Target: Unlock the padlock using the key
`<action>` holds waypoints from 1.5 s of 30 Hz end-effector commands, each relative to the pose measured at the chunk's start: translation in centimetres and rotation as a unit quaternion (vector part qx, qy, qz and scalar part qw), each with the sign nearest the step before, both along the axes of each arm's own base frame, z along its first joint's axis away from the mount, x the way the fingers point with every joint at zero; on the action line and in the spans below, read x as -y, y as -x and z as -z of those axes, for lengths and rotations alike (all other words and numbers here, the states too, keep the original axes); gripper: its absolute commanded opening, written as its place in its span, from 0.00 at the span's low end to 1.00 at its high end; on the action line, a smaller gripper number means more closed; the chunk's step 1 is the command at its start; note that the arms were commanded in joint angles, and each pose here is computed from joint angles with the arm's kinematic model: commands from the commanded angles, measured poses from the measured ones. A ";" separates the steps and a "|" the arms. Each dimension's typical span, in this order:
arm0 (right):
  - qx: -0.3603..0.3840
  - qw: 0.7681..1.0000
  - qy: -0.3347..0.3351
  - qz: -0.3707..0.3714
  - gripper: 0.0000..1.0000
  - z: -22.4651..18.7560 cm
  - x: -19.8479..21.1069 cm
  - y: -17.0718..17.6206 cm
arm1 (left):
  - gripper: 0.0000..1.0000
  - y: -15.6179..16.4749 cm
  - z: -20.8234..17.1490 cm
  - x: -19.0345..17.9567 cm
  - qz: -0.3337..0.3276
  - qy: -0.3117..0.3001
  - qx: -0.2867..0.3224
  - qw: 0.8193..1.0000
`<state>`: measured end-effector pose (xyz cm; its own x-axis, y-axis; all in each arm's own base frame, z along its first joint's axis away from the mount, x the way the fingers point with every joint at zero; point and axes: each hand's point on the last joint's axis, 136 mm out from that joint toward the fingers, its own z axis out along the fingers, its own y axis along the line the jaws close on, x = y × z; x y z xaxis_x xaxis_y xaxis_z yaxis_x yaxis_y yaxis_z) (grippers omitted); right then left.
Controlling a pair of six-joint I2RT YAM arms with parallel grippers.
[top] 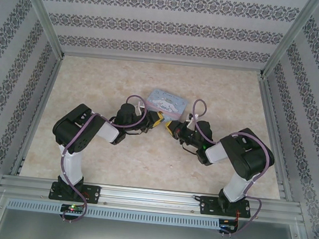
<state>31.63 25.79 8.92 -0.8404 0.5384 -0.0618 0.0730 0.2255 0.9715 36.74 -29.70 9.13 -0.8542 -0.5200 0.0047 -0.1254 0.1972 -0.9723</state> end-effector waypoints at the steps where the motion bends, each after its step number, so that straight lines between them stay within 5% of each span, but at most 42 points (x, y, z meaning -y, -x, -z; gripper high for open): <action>1: 0.021 1.000 -0.012 0.011 0.00 -1.0 0.0 -1.3 | 0.00 0.0 -1.9 0.3 0.011 0.025 0.035 0.999; 45: 0.014 0.998 -0.055 0.032 0.00 -1.3 0.2 -4.0 | 0.00 1.3 -3.5 1.2 0.028 0.040 0.057 0.997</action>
<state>33.31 26.36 8.46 -0.8427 0.5384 -0.0005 0.1051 0.1655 0.9806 36.83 -29.40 9.12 -0.8440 -0.5363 -0.0041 -0.1189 0.1946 -0.9736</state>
